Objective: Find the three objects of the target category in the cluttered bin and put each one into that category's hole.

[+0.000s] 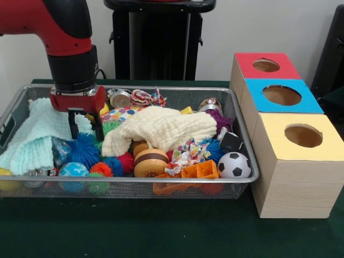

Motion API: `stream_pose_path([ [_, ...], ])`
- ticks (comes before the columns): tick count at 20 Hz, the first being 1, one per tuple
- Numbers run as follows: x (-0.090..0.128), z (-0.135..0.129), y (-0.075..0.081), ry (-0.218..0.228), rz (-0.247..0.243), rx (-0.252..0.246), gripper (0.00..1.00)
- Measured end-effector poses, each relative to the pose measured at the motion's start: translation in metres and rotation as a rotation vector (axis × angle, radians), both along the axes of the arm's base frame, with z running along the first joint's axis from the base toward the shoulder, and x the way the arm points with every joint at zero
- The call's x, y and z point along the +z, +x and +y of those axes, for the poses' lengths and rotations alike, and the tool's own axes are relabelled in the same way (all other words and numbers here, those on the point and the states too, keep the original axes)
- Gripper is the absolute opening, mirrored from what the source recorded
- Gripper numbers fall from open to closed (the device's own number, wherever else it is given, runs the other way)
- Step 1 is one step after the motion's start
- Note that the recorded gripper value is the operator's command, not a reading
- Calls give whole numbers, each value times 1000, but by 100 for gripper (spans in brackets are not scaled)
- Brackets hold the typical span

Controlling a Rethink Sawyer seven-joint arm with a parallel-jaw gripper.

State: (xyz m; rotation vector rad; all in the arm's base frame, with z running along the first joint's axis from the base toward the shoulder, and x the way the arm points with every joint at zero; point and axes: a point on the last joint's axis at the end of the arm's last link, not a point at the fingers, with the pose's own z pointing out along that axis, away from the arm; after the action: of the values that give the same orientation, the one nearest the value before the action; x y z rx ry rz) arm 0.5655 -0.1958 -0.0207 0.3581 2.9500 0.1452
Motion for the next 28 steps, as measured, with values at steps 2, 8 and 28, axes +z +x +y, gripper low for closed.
stream_pose_path([
  [2, 1, -2, 0, 1, -2, -3, 100],
  [8, 4, -9, 1, 2, -13, -15, 100],
  [28, 5, -13, 0, -13, -23, 7, 100],
])
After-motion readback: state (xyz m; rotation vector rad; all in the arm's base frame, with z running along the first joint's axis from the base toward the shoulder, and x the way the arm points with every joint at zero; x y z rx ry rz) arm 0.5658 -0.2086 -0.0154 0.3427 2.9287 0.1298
